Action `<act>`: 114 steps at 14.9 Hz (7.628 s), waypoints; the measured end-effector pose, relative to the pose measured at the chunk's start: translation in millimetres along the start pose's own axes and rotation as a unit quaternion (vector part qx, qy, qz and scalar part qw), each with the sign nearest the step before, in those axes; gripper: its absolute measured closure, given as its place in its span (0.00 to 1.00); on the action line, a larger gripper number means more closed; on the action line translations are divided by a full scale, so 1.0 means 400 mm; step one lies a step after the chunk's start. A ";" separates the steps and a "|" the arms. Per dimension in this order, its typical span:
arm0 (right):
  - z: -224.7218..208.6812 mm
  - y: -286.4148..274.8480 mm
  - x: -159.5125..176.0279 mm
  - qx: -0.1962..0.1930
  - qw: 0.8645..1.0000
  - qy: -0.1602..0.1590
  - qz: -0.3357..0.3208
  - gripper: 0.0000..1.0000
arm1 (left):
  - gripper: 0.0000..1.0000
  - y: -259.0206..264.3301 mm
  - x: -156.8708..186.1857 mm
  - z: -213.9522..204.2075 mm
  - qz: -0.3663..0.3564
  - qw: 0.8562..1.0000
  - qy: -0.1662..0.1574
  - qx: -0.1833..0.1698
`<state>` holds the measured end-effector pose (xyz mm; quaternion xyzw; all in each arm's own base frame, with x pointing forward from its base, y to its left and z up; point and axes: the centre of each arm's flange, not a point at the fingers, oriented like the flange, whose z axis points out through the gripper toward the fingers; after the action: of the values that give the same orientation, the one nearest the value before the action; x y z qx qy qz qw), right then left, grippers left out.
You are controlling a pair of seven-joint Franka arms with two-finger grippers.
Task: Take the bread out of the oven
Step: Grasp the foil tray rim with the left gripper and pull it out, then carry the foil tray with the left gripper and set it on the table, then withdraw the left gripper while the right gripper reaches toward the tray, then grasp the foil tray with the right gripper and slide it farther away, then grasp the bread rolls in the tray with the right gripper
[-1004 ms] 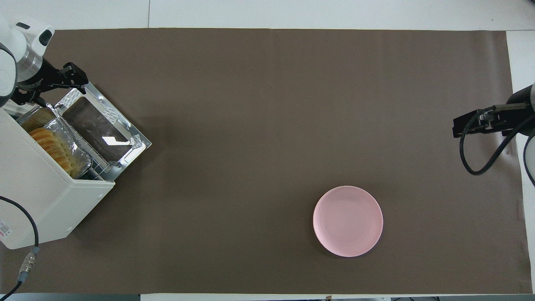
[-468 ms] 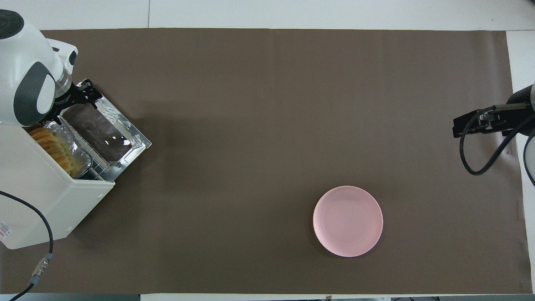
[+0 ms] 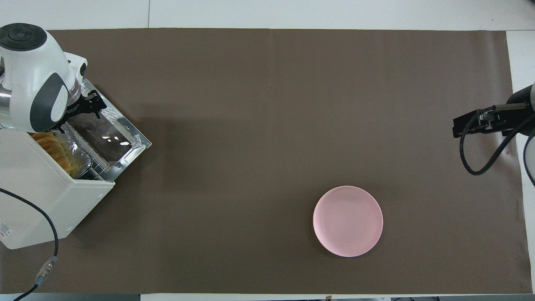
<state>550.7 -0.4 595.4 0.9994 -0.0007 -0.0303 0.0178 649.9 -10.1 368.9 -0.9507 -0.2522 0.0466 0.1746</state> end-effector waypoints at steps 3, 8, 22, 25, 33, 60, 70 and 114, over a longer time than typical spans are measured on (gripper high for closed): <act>0.000 0.000 0.000 0.000 1.000 0.000 0.000 0.00 | 0.19 0.005 -0.006 0.019 -0.008 1.000 -0.001 0.000; 0.000 0.000 0.000 0.000 1.000 0.000 0.000 0.00 | 0.75 0.010 -0.009 0.015 -0.008 1.000 0.004 -0.004; 0.000 0.000 0.000 0.000 1.000 0.000 0.000 0.00 | 0.98 0.562 -0.441 -0.313 0.169 0.973 0.048 -0.150; 0.000 0.000 0.000 0.000 1.000 0.000 0.000 0.00 | 0.98 0.672 -0.572 -0.307 0.233 0.956 0.055 -0.167; 0.000 0.000 0.000 0.000 1.000 0.000 0.000 0.00 | 0.98 0.846 -0.907 -0.314 0.327 0.921 0.079 -0.195; 0.109 -0.237 0.000 0.022 0.993 0.050 -0.101 0.00 | 0.00 0.049 -0.201 -0.480 0.227 0.957 0.000 -0.178; 0.494 -0.737 0.046 0.075 0.996 0.048 0.021 0.00 | 0.00 -0.162 -0.273 -0.463 0.256 0.952 -0.049 -0.160; 0.531 -0.156 0.187 0.115 0.992 0.052 0.002 0.34 | 0.00 -0.206 -0.276 -0.450 0.245 0.956 -0.044 -0.152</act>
<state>612.6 54.0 376.8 0.9950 -0.0051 0.0224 -0.0975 547.8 -53.5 566.4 -0.9956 -0.0227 0.0909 0.0004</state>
